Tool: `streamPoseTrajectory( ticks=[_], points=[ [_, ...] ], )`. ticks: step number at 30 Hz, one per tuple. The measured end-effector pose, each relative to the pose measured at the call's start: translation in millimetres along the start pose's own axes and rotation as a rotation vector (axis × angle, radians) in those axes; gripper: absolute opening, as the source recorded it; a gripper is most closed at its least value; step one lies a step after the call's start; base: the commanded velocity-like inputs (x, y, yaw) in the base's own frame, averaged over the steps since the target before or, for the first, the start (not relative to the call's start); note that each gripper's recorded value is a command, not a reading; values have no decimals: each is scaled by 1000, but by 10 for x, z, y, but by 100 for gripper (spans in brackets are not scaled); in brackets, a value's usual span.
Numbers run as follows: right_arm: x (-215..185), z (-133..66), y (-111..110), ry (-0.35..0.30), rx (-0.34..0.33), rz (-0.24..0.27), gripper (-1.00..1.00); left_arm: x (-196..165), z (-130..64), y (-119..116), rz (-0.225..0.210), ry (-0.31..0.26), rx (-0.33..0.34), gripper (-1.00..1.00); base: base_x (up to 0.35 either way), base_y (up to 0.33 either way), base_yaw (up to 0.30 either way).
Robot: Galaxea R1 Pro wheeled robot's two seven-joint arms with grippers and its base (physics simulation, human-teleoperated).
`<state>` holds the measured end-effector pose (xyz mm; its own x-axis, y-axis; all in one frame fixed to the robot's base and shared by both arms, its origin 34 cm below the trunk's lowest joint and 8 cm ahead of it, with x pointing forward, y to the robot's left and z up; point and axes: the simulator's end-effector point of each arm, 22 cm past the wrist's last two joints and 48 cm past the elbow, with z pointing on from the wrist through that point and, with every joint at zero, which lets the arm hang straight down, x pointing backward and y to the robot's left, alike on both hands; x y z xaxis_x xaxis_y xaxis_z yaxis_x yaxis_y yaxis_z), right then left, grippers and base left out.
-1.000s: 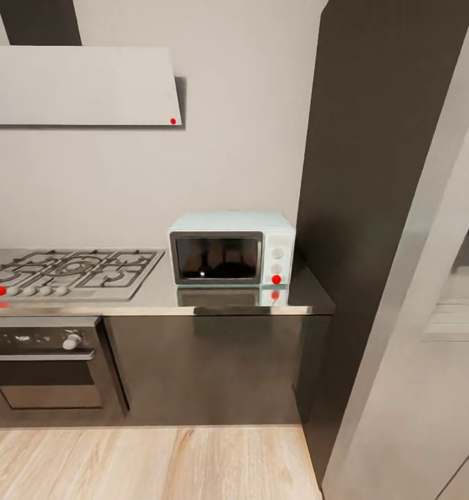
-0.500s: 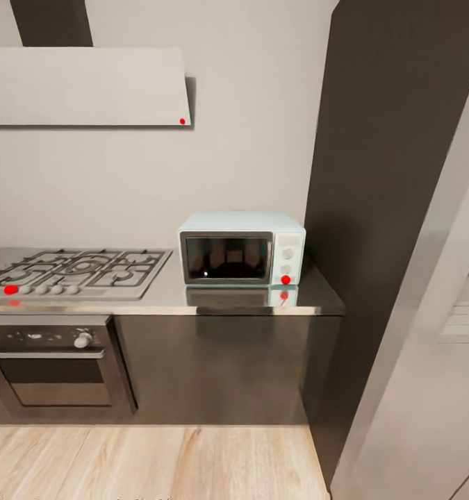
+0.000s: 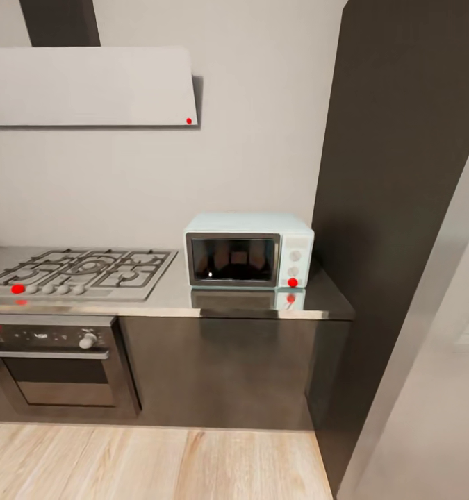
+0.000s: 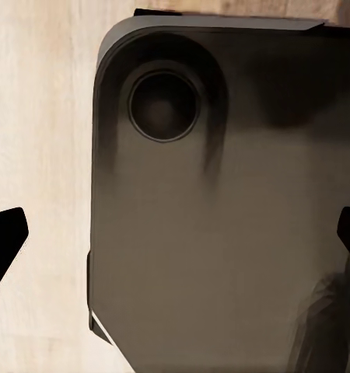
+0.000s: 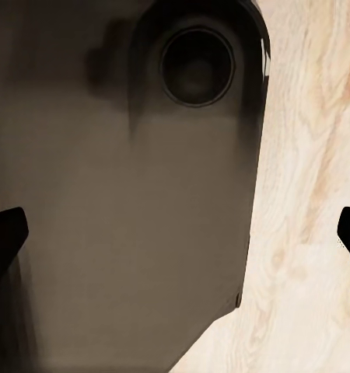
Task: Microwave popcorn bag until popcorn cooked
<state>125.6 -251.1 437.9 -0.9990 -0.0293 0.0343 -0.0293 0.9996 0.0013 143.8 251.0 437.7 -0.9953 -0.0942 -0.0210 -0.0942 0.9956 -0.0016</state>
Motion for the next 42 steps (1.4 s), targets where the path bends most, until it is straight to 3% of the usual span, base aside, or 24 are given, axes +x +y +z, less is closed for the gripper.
streamPoseTrajectory(
  ticks=[11, 34, 36, 38, 39, 40, 42],
  points=[
    [0, 0, 0, 0, 0, 0, 100, -1, 0, 4, 0, 0, 0, 100, 287, 0, 0],
    [-72, 0, 7, -28, -3, -1, 100, -3, 1, -4, -1, -1, -1, 100, 6, 0, 0],
    [-304, -8, 21, -78, -9, -3, 100, -3, 1, -4, -1, -1, 0, 100, 0, 0, 0],
    [-887, -79, 40, -197, -15, -5, 100, -3, 1, -4, -1, -1, 0, 100, 0, 0, 0],
    [-1332, -184, 74, -284, -21, -25, 100, -3, 1, -4, -1, -1, -1, 100, 0, 0, 0],
    [-1600, -271, 140, -332, -28, -63, 100, -3, 1, -4, -1, -1, -1, 100, 0, 0, 0],
    [-1914, -402, 270, -385, -41, -120, 100, -3, 1, -4, -1, -1, -1, 100, 0, 0, 0]
  ],
)
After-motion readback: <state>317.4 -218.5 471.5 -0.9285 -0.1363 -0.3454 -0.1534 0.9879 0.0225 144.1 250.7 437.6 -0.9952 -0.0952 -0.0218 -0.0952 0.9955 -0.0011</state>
